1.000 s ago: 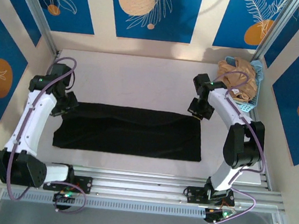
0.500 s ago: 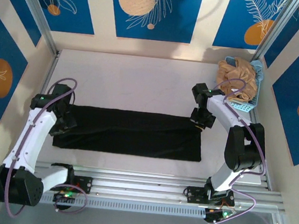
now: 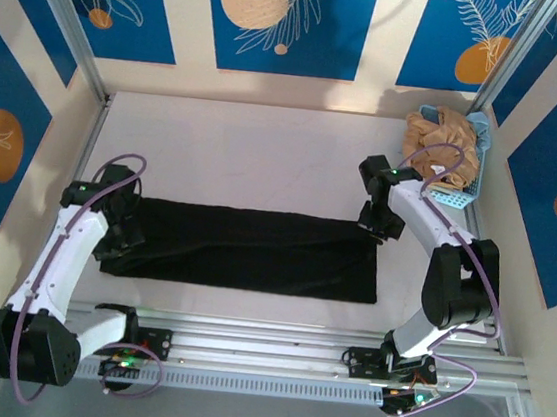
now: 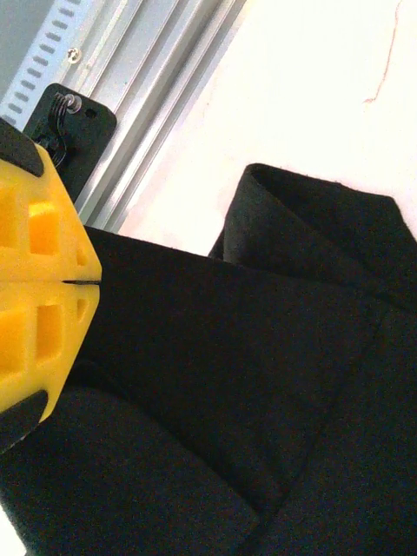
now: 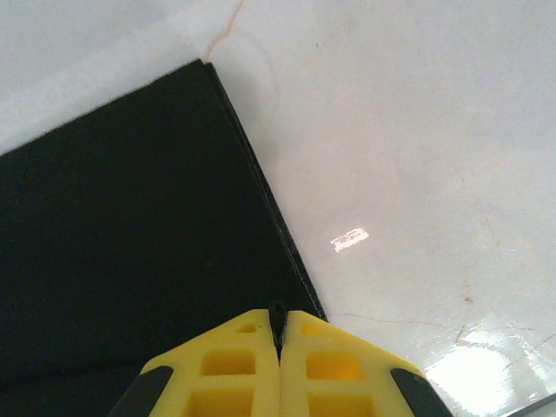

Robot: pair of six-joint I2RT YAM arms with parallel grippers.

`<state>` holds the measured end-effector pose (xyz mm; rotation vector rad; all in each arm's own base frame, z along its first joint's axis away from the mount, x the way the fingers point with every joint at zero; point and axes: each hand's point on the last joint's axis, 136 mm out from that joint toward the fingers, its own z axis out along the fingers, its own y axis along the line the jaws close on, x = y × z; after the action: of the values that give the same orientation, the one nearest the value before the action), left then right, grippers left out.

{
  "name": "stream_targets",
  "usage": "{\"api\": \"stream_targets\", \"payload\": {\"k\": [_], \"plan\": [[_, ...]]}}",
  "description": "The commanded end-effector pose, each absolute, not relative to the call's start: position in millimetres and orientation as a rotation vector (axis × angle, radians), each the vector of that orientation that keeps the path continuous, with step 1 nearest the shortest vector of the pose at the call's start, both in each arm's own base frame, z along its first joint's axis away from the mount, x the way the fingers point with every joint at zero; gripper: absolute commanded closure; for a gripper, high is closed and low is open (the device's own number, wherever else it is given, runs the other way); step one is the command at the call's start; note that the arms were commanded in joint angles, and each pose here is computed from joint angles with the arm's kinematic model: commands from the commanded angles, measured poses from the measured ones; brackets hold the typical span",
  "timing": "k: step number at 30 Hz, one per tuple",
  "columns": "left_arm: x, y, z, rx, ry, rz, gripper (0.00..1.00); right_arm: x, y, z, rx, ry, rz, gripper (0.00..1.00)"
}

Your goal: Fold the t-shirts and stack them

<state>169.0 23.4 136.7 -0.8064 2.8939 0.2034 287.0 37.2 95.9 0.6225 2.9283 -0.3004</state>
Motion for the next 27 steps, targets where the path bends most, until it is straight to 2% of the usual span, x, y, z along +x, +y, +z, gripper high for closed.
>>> {"api": "stream_targets", "payload": {"k": [1,10,27], "plan": [[162,22,133,-0.789,2.925,0.213,1.00,270,30,88,0.647,2.942,-0.383,1.00],[160,12,105,-0.993,2.937,0.157,1.00,258,30,61,0.666,2.998,-0.447,1.00],[201,40,75,-0.943,2.926,0.442,1.00,250,24,41,0.706,3.046,-0.538,1.00]]}}
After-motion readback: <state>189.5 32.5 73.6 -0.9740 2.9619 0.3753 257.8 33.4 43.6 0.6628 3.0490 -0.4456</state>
